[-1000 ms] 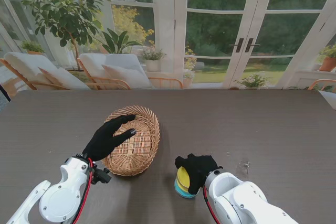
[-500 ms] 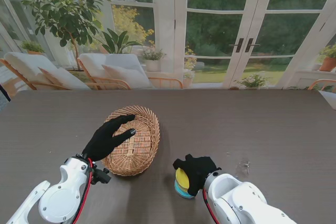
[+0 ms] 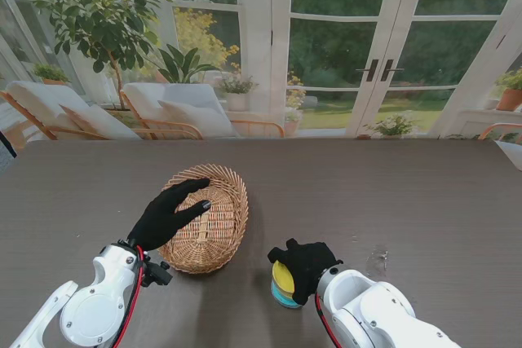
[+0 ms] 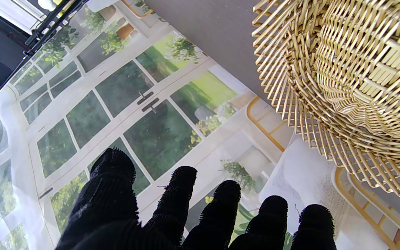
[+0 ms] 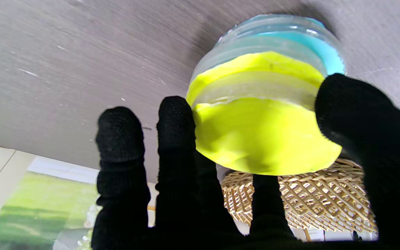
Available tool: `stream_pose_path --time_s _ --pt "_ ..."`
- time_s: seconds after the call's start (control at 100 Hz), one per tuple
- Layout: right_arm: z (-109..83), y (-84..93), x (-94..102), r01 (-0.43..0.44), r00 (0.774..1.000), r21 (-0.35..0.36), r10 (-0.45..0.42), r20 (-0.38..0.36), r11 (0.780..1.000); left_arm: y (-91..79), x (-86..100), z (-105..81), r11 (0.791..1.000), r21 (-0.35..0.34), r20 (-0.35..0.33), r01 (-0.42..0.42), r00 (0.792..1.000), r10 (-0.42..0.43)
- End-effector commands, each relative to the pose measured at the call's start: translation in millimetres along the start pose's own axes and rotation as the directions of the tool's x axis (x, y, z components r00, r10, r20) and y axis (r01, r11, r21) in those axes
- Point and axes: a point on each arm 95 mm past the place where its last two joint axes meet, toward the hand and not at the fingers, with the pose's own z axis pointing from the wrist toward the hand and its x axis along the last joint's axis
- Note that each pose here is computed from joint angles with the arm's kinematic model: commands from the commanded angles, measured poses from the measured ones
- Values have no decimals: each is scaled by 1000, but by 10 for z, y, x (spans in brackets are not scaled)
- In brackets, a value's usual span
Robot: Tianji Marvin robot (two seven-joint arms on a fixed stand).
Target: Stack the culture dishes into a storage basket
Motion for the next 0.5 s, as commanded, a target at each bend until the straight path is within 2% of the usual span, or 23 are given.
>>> stream_pose_path --time_s 0.0,0.49 --pt "-11 -20 15 4 1000 13 -4 -5 1000 24 17 1 1000 -18 0 7 1000 -7" --pt "-35 -12 -15 9 1000 24 -9 -7 1000 25 17 12 1000 -26 7 13 1000 -12"
